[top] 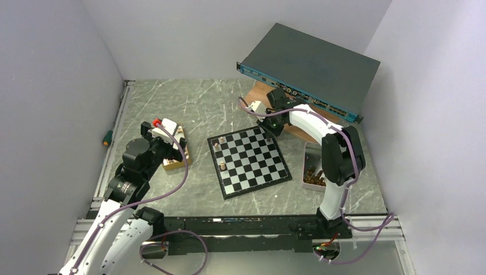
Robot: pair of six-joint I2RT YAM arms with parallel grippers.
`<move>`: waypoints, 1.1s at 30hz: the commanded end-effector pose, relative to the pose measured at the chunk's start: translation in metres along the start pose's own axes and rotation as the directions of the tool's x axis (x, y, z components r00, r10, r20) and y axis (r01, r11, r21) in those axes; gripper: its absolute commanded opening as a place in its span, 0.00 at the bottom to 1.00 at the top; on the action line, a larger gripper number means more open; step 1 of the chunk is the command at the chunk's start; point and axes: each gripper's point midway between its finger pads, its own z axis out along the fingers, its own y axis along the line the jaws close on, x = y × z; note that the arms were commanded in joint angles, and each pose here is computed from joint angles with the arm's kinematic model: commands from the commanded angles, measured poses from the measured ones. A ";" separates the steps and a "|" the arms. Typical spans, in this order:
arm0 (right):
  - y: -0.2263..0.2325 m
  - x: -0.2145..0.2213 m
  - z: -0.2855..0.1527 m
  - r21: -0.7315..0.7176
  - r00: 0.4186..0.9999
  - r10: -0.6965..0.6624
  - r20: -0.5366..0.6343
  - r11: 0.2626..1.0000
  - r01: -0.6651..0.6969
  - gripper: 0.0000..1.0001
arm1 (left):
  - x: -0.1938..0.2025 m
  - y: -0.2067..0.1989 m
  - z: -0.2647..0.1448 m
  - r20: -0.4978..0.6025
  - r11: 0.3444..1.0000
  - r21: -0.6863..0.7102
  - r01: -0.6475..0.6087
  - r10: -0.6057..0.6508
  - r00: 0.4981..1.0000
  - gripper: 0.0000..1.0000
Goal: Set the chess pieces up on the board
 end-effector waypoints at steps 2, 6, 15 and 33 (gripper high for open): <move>-0.006 -0.009 -0.003 0.014 1.000 0.012 0.013 1.000 -0.012 0.03 | -0.014 0.006 -0.001 0.041 1.000 -0.021 0.003 -0.002 0.999 1.00; -0.005 -0.006 0.001 0.006 1.000 0.014 -0.001 1.000 -0.014 0.04 | -0.014 0.006 -0.001 0.042 1.000 -0.020 0.001 0.000 0.999 1.00; -0.005 -0.002 0.006 0.005 1.000 0.018 -0.019 1.000 -0.018 0.07 | -0.014 0.006 -0.001 0.041 1.000 -0.023 0.002 -0.001 0.999 1.00; -0.007 0.002 0.012 0.011 0.999 0.026 -0.031 1.000 -0.025 0.11 | -0.013 0.006 -0.001 0.040 1.000 -0.023 0.001 0.000 0.999 1.00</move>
